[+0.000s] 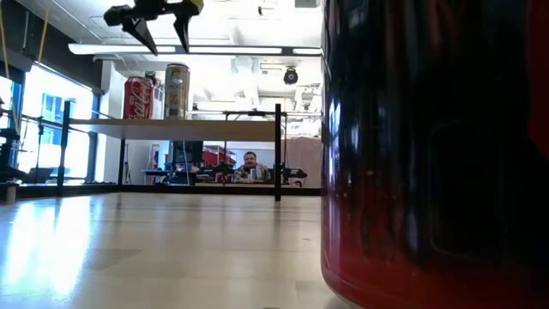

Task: Place canned beverage on shelf
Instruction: Put the light orange soda can on the shelf aligned with the other light orange soda can

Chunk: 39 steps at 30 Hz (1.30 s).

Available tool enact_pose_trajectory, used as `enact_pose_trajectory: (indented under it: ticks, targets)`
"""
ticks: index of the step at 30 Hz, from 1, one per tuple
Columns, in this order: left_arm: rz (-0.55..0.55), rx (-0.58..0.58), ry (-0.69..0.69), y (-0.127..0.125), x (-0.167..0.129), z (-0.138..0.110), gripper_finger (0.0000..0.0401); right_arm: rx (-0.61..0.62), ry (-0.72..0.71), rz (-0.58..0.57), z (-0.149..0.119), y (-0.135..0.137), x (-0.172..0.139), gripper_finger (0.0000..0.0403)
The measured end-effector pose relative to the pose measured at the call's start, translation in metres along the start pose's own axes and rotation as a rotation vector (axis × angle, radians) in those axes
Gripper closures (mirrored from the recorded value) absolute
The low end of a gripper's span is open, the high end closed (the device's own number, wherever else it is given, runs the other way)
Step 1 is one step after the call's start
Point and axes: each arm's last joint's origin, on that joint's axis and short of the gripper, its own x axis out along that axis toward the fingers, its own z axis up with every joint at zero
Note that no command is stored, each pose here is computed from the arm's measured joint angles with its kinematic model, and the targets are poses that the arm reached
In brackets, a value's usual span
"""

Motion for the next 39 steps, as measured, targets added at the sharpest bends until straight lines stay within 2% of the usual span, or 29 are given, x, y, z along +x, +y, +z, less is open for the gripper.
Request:
enact_pose_trajectory:
  ticks: [3,11,20,26,31,35,39]
  targets:
    - [-0.053,0.011,0.038,0.0,-0.011,-0.007,0.0102,0.0,0.0,0.0,0.0,0.0,0.0,0.0003]
    - [-0.226,0.05,0.255,-0.013,-0.038,-0.037,0.0102,0.0,0.0,0.0,0.0,0.0,0.0,0.0003]
    - [-0.332,0.183,0.337,-0.047,-0.078,-0.103,0.0102,0.0,0.0,0.0,0.0,0.0,0.0,0.0003]
    - [-0.435,0.273,0.274,-0.069,-0.106,-0.157,0.0102,0.0,0.0,0.0,0.0,0.0,0.0,0.0003]
    - [-0.545,0.315,0.107,-0.089,-0.127,-0.205,0.0102,0.0,0.0,0.0,0.0,0.0,0.0,0.0003]
    - [-0.585,0.342,-0.043,-0.105,-0.133,-0.246,0.0102,0.0,0.0,0.0,0.0,0.0,0.0,0.0003]
    - [-0.614,0.377,-0.092,-0.115,-0.134,-0.277,0.0102,0.0,0.0,0.0,0.0,0.0,0.0,0.0003]
